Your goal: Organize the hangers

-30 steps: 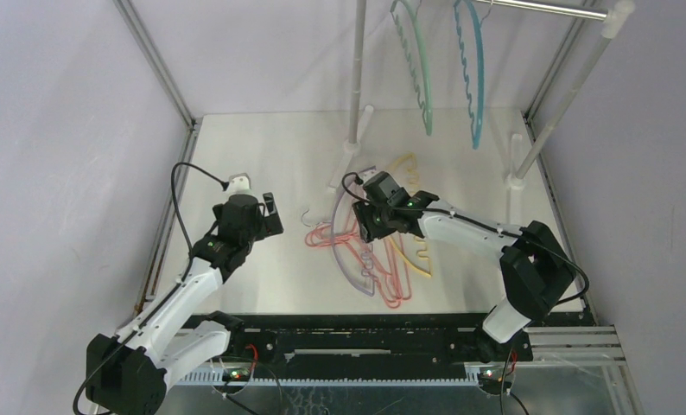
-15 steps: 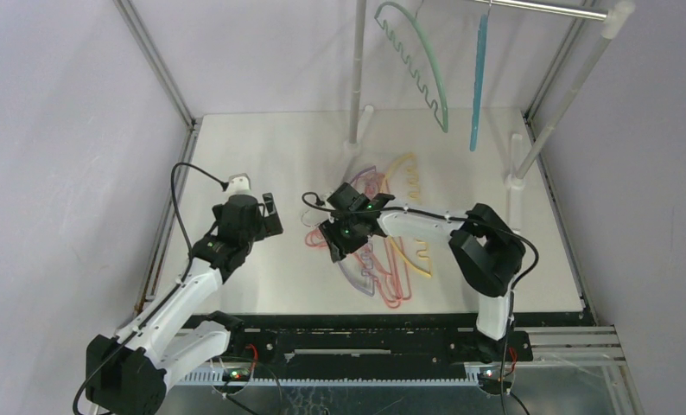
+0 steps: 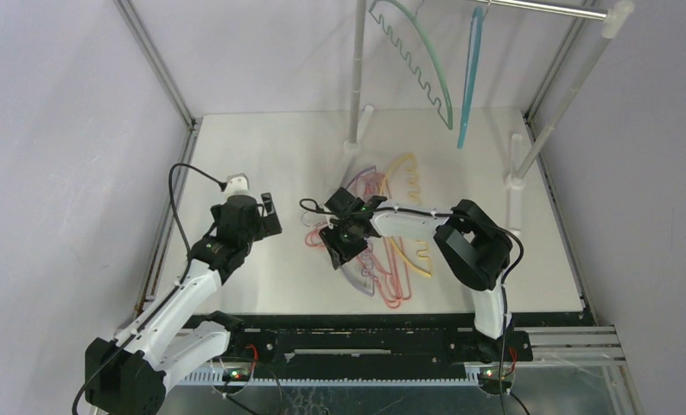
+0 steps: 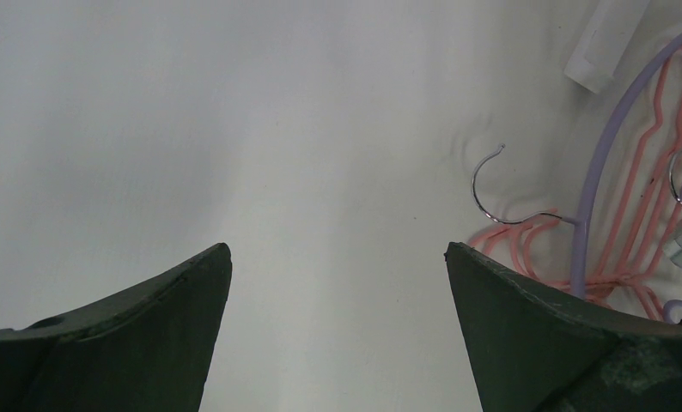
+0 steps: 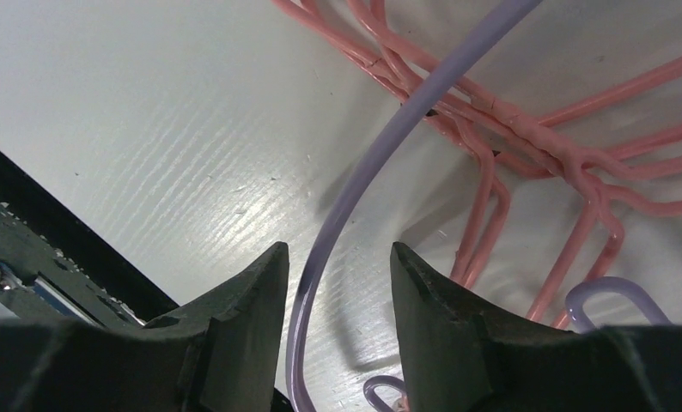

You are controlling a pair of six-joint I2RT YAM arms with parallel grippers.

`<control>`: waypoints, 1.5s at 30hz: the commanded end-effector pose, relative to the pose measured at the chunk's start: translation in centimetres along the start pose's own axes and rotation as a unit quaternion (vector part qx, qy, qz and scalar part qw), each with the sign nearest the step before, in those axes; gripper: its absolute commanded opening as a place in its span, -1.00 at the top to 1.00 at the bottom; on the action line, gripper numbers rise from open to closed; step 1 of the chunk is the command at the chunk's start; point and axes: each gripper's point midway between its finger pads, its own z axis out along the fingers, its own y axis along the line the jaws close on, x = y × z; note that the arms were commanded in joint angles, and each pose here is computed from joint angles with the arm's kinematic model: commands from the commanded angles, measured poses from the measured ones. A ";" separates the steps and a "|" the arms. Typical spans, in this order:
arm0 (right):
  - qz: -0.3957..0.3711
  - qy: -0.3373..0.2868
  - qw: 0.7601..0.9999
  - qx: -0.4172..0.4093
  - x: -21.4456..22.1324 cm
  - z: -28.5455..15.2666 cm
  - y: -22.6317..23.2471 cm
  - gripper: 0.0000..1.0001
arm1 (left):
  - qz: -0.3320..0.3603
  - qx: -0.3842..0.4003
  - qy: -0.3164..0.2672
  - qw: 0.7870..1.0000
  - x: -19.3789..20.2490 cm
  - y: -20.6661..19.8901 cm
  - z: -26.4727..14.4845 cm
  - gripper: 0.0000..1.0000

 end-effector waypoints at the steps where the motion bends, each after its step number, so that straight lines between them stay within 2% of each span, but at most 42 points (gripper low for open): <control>1: -0.011 -0.014 1.000 -0.002 -1.4 0.2 0.9 -0.11 | 0.001 -0.013 -0.001 1.000 0.7 0.6 0.2 -0.99; 4: -0.013 -0.006 1.000 0.011 -1.0 0.9 0.9 -0.07 | -0.001 -0.013 0.003 1.000 1.0 0.7 0.2 -0.99; 6: -0.012 -0.003 1.000 0.014 -0.9 1.2 0.9 0.05 | -0.003 -0.012 0.003 1.000 1.0 0.6 0.2 -0.99; 10: -0.005 -0.002 1.000 0.011 -0.9 1.4 1.2 0.61 | -0.001 -0.010 0.001 1.000 0.7 0.5 0.1 -0.99; 12: -0.004 -0.008 1.000 0.008 -1.2 0.9 1.4 0.97 | 0.000 -0.009 -0.002 1.000 0.5 0.5 0.0 -0.99; 13: -0.004 -0.014 1.000 0.006 -1.5 0.4 1.5 1.00 | 0.001 -0.008 -0.003 1.000 0.4 0.5 -0.1 -0.99; 17: -0.004 -0.048 0.999 -0.021 -3.0 -2.6 2.9 1.00 | 0.003 -0.006 -0.007 1.000 0.1 0.5 -0.3 -0.99; 24: -0.031 -0.144 0.984 -0.098 -7.3 -12.2 7.0 1.00 | -0.007 0.002 -0.017 1.000 -0.6 0.1 -0.6 -0.99; 32: -0.053 -0.179 0.963 -0.196 -8.5 -19.7 10.2 1.00 | -0.017 0.006 -0.029 0.999 -1.4 -0.2 -0.7 -0.99; 36: -0.031 -0.240 0.941 -0.237 -10.3 -24.9 10.0 1.00 | -0.024 0.009 -0.033 0.999 -1.7 -0.4 -0.6 -0.99; 42: 0.012 -0.373 0.888 -0.267 -13.3 -34.7 7.2 1.00 | -0.035 0.012 -0.033 0.999 -1.8 -0.6 -0.7 -0.99; 45: 0.018 -0.412 0.870 -0.270 -13.9 -37.6 6.3 1.00 | -0.030 0.014 -0.034 0.999 -2.0 -0.7 -0.7 -0.99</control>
